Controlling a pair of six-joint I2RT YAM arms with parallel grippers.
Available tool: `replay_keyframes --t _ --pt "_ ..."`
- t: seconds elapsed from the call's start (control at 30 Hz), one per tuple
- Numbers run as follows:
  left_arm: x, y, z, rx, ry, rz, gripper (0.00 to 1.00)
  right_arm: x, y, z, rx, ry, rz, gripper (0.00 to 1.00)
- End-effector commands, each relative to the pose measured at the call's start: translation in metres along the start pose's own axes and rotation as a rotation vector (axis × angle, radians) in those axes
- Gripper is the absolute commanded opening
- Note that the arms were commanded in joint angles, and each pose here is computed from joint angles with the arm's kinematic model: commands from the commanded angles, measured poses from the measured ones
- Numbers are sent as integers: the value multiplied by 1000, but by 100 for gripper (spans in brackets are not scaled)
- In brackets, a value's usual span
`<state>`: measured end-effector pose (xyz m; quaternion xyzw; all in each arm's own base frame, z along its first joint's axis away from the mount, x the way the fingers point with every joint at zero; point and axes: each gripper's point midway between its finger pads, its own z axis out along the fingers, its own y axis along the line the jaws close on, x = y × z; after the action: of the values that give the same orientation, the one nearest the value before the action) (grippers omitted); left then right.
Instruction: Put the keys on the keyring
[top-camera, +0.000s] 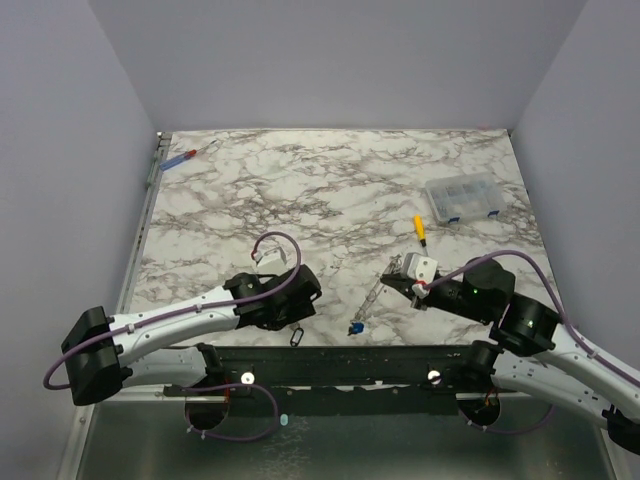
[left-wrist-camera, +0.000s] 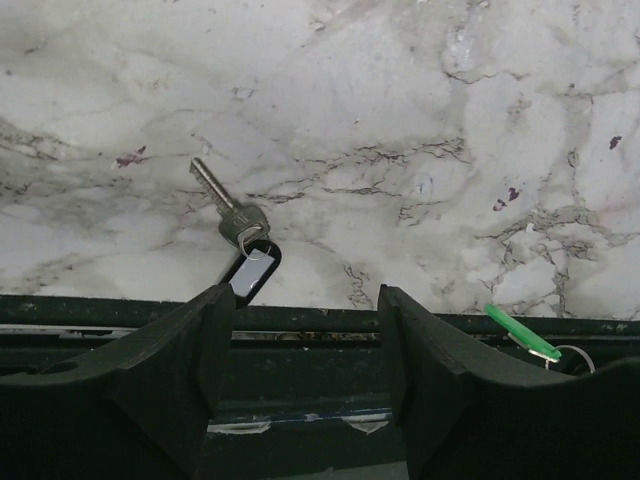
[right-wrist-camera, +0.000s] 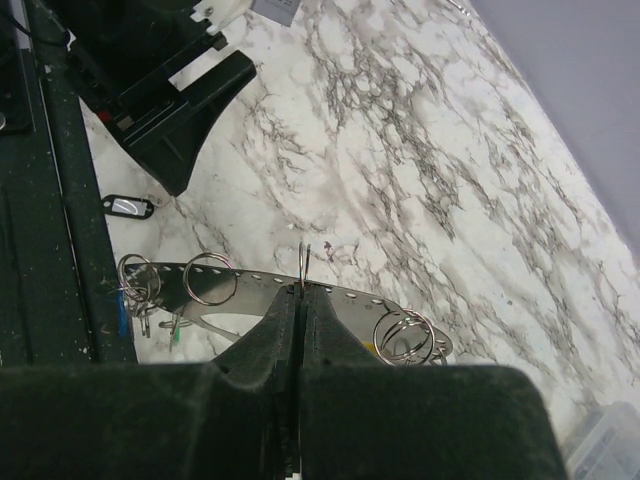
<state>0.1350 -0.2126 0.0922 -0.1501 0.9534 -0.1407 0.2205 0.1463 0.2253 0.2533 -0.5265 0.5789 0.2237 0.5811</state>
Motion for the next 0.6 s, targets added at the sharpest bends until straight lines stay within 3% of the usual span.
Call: replay_keyframes --t 0.0,0.13,0.57 --pt "6 23 11 -97 -56 -184 65 -12 -13 -2 60 -34 9 1" --pt "6 30 20 -82 -93 -265 60 -14 -12 -4 57 -39 12 1" --pt "15 22 50 -115 -92 -250 49 -12 -9 -9 51 -49 -3 1"
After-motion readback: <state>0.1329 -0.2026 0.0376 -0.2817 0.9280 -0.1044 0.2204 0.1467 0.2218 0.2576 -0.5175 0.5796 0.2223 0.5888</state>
